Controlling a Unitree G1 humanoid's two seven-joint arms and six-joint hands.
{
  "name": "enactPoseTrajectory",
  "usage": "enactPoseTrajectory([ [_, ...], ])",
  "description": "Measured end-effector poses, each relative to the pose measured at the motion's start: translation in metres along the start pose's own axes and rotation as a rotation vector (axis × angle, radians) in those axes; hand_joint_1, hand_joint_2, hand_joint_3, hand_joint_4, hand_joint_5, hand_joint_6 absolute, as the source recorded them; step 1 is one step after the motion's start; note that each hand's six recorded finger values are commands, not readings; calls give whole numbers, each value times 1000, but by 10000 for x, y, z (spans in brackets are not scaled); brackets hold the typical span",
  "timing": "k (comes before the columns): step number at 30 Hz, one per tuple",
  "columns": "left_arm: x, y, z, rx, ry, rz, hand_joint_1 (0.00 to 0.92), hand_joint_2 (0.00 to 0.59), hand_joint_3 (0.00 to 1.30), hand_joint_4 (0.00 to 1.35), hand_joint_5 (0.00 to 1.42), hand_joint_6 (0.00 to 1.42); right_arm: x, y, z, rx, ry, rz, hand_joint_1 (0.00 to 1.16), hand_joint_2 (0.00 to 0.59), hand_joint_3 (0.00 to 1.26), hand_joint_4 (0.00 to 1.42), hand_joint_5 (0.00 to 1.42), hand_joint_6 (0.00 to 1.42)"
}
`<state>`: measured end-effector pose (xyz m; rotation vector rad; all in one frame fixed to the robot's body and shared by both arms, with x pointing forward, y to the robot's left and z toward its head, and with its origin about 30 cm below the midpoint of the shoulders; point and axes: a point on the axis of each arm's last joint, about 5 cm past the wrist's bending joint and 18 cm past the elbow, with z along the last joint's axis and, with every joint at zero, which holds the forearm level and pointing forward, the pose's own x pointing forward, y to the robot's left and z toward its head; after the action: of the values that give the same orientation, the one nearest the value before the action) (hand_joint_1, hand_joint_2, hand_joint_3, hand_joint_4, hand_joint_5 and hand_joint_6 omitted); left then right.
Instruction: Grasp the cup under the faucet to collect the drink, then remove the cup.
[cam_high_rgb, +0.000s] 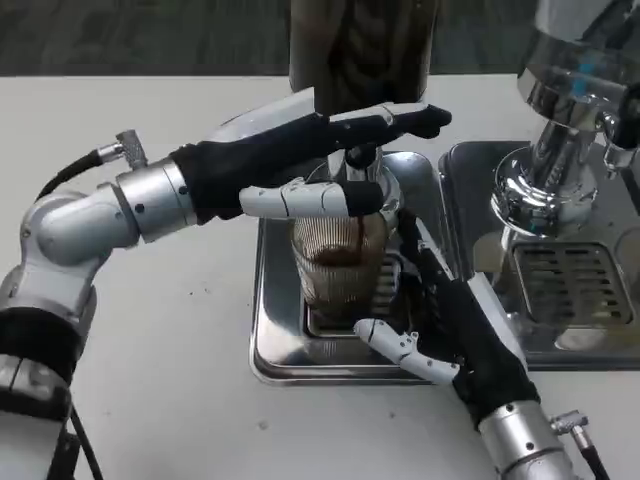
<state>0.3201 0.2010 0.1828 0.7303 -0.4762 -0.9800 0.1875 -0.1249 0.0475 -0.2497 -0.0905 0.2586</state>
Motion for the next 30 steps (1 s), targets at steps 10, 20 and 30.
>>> enactPoseTrajectory([
  [10,-22,-4,-1,3,1,3,0,95,112,0,0,0,64,34,-19,18,-1,21,639,217,0,0,16,113],
  [20,-53,-15,-7,-1,1,14,0,96,115,0,0,0,95,46,-32,24,-9,24,632,220,0,2,16,113],
  [30,-105,-36,-24,-34,-19,53,0,110,125,24,20,0,108,52,-25,26,-14,24,629,221,0,2,26,113],
])
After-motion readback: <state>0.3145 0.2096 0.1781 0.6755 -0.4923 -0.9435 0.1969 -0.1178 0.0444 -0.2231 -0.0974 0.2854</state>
